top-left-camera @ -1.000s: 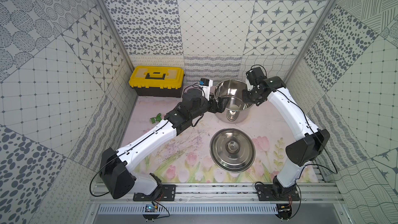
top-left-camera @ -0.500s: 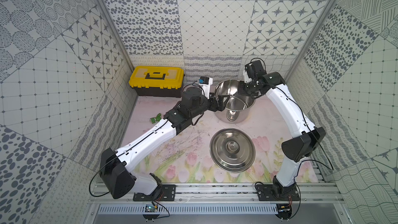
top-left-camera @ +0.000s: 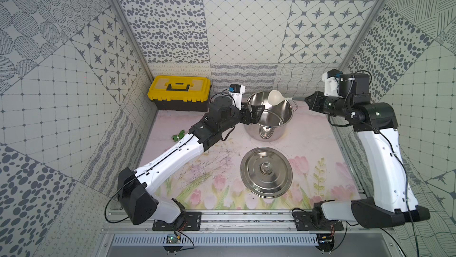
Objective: Stir the soup with a spoon
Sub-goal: Place the spoon at the center of the board.
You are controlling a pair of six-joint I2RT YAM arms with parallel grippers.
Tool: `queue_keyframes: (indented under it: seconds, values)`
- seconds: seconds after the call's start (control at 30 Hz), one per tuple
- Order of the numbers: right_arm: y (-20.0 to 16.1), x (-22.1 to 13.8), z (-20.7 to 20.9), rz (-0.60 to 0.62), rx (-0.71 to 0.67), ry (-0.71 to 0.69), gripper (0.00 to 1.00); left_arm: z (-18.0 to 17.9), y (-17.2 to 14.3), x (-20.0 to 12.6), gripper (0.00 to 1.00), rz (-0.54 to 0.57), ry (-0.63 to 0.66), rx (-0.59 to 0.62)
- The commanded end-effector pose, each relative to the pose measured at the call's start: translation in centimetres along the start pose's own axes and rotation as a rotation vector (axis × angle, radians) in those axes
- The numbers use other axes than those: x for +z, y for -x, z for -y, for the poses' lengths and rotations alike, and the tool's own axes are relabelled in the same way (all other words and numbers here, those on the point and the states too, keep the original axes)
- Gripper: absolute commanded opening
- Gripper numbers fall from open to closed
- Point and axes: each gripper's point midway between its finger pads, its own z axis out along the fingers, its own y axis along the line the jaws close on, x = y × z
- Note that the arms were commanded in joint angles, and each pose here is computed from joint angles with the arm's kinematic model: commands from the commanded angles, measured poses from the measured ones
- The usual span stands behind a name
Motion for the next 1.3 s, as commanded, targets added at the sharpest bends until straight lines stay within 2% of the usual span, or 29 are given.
queue_keyframes:
  seconds: [0.0,0.07,0.2,0.3,0.37,0.5,0.77,0.93,1.17,1.2,1.27]
  values:
    - [3.8,0.2,2.3,0.214,0.112,-0.018,0.0,0.7,0.9,0.3,1.0,0.022,-0.021,-0.003]
    - [4.3,0.9,4.8,0.27,0.228,-0.04,0.0,0.8,0.9,0.3,1.0,0.021,-0.026,-0.011]
    - [4.3,3.7,10.7,0.367,0.544,-0.029,0.0,0.9,1.0,0.0,1.0,0.023,-0.032,-0.022]
    - [2.8,6.6,14.9,0.423,0.756,0.016,0.0,0.9,1.1,-0.4,1.0,0.026,-0.03,-0.027]
    - [1.8,8.2,16.9,0.448,0.833,0.031,0.0,0.9,1.0,-0.7,1.0,0.025,-0.029,-0.029]
    - [-0.2,11.1,19.5,0.452,0.922,0.06,0.0,0.9,1.1,-1.4,1.0,0.021,-0.021,-0.018]
    - [-5.2,15.7,21.8,0.361,1.015,0.053,0.0,0.7,1.0,-1.8,1.0,0.013,-0.006,-0.002]
    - [-8.4,17.5,22.7,0.307,1.052,0.038,0.0,0.7,1.0,-1.7,1.0,0.009,-0.008,-0.004]
    - [-11.6,18.5,22.8,0.206,1.037,0.006,0.0,0.5,0.7,-1.6,1.0,0.003,-0.006,-0.016]
    - [-12.2,18.6,22.8,0.189,1.039,0.001,0.08,0.5,0.6,-1.5,1.0,0.003,-0.007,-0.017]
    - [-13.4,18.6,22.8,0.157,1.047,-0.011,0.37,0.4,0.6,-1.6,1.0,0.004,-0.002,-0.019]
